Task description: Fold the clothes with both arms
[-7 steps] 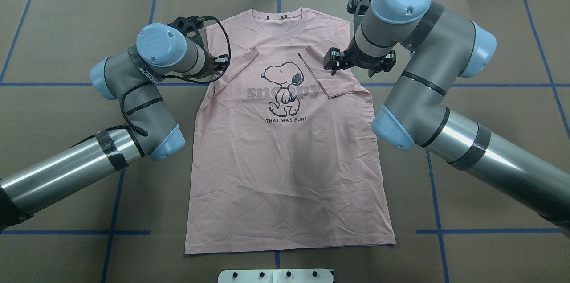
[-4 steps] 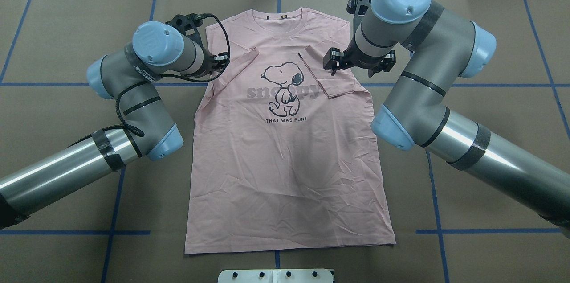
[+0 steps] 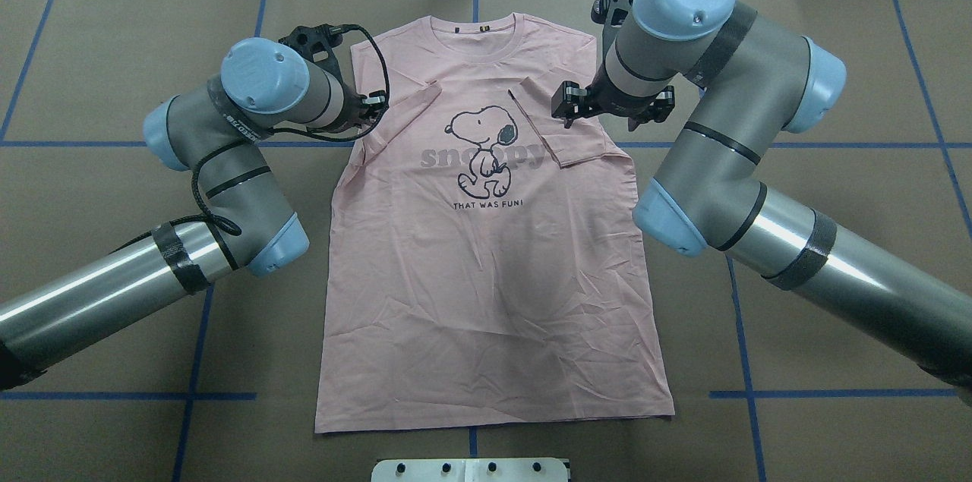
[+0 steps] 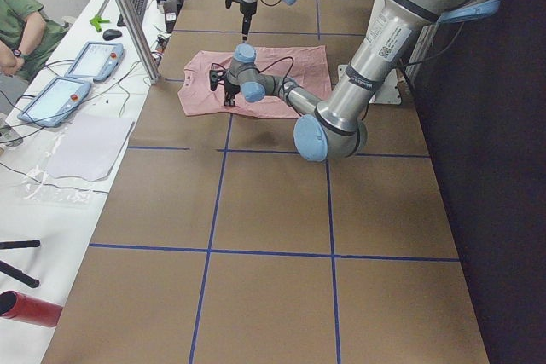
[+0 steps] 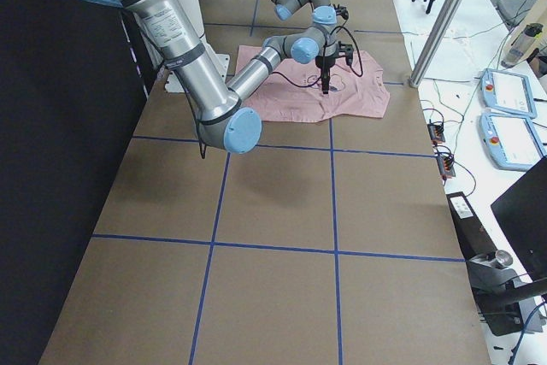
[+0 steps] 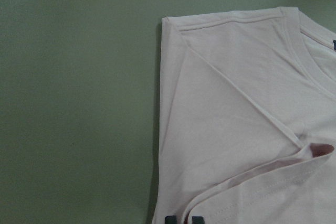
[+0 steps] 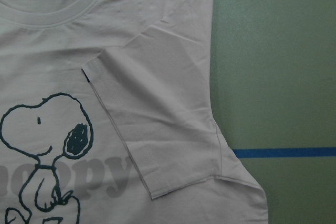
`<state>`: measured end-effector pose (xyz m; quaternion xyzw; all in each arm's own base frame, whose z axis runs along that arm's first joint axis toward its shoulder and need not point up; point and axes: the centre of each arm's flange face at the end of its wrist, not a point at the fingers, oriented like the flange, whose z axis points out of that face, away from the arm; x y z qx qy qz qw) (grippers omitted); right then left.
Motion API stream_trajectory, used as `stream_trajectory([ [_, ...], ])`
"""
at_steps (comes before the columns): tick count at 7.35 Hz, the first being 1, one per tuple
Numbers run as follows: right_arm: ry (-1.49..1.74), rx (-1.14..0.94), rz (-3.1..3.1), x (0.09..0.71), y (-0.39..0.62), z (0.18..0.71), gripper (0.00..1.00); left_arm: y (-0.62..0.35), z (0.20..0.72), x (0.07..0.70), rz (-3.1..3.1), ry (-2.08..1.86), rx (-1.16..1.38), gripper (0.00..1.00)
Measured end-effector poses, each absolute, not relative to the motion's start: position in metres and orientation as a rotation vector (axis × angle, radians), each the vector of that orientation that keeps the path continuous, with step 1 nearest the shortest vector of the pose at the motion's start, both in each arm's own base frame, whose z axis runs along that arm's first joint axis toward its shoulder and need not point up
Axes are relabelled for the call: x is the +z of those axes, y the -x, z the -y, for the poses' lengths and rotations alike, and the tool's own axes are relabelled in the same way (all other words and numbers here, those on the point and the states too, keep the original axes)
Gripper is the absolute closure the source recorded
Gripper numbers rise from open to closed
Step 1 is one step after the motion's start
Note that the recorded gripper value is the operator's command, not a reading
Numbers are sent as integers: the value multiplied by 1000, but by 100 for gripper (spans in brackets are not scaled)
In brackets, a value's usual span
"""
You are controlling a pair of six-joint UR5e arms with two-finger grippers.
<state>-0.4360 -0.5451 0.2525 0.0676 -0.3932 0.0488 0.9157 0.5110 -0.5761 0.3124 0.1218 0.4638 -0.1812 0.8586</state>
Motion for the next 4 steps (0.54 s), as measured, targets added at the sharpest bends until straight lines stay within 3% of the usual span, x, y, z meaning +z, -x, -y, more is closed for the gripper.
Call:
stream_trajectory([
  [4,-139,101,809,253,436,545,0,-513,572,298,-997,-262,-370,100],
])
